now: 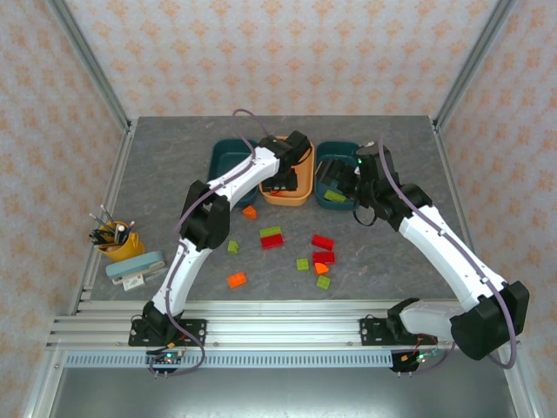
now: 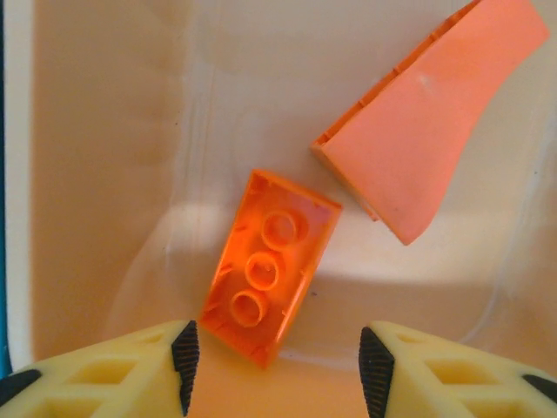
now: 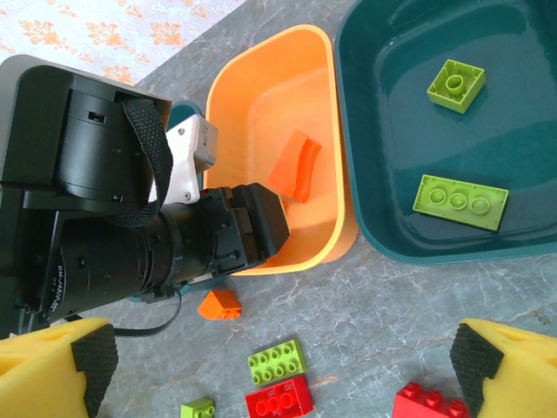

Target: Sort the legos into containers by color

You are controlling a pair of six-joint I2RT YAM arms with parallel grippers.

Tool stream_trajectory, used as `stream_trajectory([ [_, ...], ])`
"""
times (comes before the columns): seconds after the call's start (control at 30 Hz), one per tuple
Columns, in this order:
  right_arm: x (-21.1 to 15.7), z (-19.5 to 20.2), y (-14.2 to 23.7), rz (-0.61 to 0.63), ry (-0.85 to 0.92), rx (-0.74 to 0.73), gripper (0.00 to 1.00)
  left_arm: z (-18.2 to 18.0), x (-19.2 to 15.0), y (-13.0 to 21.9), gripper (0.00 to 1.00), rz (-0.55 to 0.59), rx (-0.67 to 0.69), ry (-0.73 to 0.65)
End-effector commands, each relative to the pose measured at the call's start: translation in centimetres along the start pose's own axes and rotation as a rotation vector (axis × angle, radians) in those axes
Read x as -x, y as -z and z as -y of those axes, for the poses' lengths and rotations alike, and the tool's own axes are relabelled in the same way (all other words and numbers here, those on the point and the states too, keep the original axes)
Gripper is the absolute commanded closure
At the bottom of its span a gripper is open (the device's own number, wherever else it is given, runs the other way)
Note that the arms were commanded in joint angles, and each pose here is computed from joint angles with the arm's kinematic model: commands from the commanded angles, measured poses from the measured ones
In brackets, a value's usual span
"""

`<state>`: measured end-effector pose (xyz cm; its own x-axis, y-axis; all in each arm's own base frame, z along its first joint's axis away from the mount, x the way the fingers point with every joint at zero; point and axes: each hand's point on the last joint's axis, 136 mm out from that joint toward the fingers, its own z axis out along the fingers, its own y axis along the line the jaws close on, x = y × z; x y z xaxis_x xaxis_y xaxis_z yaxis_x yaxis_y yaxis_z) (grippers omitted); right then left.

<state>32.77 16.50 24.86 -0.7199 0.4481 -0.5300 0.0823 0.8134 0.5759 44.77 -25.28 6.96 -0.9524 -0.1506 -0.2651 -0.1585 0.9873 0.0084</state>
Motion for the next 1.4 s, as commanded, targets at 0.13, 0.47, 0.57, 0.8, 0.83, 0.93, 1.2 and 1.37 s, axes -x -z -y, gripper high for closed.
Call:
stream_trajectory([
  [0.13, 0.0, 0.9, 0.6, -0.001, 0.028, -0.046, 0.00, -0.3, 2.2, 4.8, 0.35, 0.082, -0.041, 0.054],
  [0.47, -1.0, 2.3, 2.1, -0.060, 0.100, -0.142, 0.06, -0.2, 5.1, 17.4, 0.24, 0.292, -0.264, 0.123],
  [0.57, -1.5, 2.3, 2.7, -0.073, 0.115, -0.163, 0.08, -1.9, 4.8, 21.5, 0.19, 0.371, -0.300, 0.110],
  [0.8, -5.0, 0.7, 3.2, -0.130, 0.210, -0.170, 0.11, -7.7, -0.5, 24.9, 0.15, 0.418, -0.315, 0.082],
  [0.83, -5.7, 0.4, 3.2, -0.144, 0.223, -0.168, 0.12, -8.6, -1.7, 24.8, 0.15, 0.414, -0.316, 0.083],
  [0.93, -8.3, 0.3, 2.8, -0.202, 0.256, -0.185, 0.17, -11.3, -5.6, 23.4, 0.15, 0.385, -0.316, 0.096],
  [1.2, -15.4, 0.0, 1.1, -0.349, 0.368, -0.220, 0.29, -17.4, -15.5, 18.3, 0.16, 0.284, -0.314, 0.145],
  [1.37, -19.0, 3.4, 1.4, -0.436, 0.363, -0.353, 0.28, -18.9, -18.7, 16.7, 0.17, 0.233, -0.320, 0.161],
])
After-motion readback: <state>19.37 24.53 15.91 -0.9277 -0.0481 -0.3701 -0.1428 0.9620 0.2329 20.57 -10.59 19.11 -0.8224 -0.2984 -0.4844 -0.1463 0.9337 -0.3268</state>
